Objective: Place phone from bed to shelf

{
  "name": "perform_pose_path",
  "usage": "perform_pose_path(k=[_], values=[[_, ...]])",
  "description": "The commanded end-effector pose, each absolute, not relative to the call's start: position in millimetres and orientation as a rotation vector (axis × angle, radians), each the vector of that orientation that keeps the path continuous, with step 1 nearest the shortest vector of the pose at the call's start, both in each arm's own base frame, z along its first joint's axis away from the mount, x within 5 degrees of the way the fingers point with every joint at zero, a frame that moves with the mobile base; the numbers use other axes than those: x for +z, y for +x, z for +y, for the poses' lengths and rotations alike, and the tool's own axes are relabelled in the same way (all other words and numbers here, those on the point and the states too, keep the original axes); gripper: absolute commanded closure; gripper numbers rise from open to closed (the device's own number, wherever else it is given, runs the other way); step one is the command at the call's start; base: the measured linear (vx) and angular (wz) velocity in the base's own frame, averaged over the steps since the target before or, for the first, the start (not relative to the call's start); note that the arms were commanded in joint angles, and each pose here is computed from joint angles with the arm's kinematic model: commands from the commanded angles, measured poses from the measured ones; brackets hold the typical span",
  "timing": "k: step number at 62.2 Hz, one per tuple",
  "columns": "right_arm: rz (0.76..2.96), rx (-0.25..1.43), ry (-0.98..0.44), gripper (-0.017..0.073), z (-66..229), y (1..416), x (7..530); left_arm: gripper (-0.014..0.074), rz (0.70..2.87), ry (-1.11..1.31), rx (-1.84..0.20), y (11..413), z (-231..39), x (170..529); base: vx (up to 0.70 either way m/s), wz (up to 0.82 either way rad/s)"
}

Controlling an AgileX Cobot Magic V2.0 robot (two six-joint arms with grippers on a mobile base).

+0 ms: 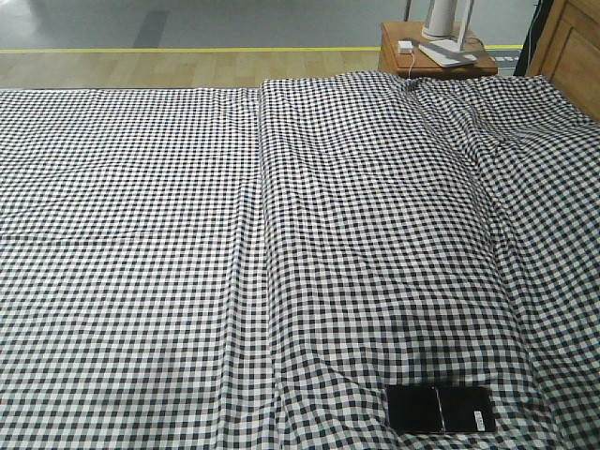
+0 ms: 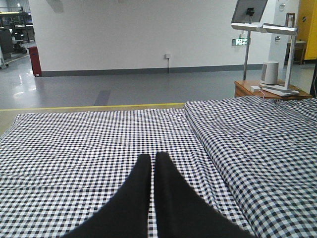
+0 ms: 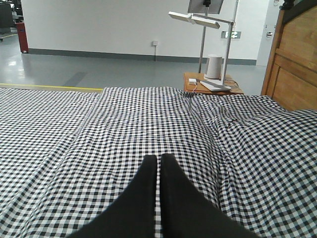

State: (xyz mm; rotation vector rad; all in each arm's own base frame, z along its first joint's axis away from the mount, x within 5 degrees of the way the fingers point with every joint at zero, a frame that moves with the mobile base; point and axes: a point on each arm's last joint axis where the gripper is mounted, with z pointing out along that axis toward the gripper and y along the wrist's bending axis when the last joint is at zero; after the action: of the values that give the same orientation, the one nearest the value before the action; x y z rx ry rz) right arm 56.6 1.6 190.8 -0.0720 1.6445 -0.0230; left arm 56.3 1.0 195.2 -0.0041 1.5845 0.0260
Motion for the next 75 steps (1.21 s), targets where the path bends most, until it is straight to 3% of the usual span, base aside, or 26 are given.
perform_pose_path(k=[1, 75], values=[[1.568, -0.04, -0.08, 0.0564, 1.4, 56.5, 195.4, 0.0592, 1.48, -0.021, 0.016, 54.3, 1.3, 210.6, 0.0, 0.0], [1.559, -0.04, -0.08, 0.0564, 1.4, 56.5, 196.2, 0.0592, 1.48, -0.021, 0.016, 54.3, 1.3, 210.6, 0.0, 0.0]])
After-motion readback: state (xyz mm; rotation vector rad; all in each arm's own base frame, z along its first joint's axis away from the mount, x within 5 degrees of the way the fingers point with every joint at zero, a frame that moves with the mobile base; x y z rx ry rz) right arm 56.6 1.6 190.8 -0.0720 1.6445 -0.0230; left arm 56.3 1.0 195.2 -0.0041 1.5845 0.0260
